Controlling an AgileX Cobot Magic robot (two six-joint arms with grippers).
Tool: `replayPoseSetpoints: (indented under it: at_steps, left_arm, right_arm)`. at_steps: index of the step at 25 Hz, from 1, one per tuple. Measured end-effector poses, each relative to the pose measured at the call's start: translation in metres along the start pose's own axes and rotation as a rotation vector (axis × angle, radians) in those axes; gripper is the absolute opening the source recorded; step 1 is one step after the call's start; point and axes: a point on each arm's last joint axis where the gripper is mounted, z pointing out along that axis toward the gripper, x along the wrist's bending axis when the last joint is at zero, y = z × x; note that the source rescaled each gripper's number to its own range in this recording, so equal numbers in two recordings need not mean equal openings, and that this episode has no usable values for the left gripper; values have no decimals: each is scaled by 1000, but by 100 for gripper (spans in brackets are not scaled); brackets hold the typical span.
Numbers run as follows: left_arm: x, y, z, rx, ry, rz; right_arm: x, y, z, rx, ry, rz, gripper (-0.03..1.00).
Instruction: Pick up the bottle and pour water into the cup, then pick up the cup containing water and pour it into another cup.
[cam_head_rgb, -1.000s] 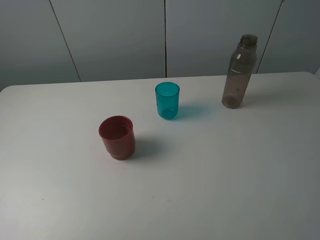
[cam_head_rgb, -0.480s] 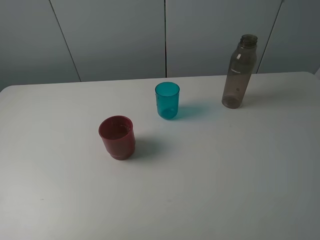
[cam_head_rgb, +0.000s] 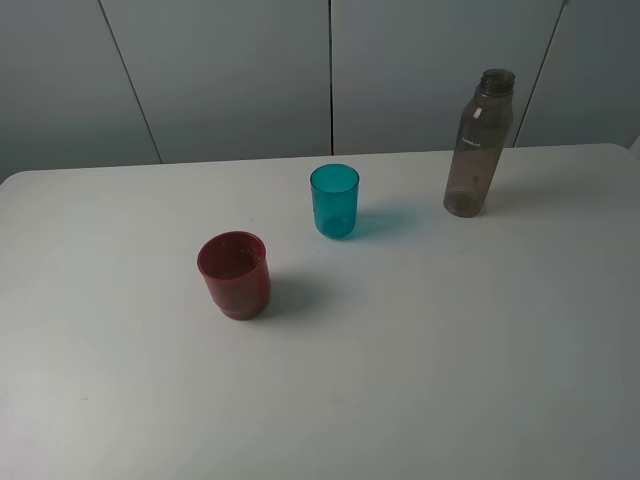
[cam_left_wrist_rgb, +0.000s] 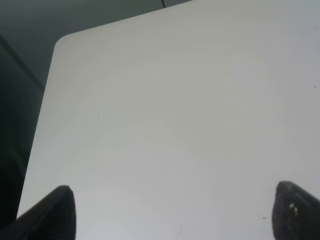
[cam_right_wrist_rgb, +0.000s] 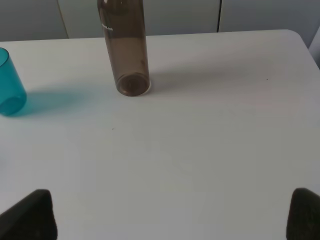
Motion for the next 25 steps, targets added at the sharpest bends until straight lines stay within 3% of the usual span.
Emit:
replayPoseSetpoints:
  at_steps: [25]
  left_arm:
    - [0,0,0,0,0,0]
  right_arm:
    - [4,0,0,-1,48,-35,100]
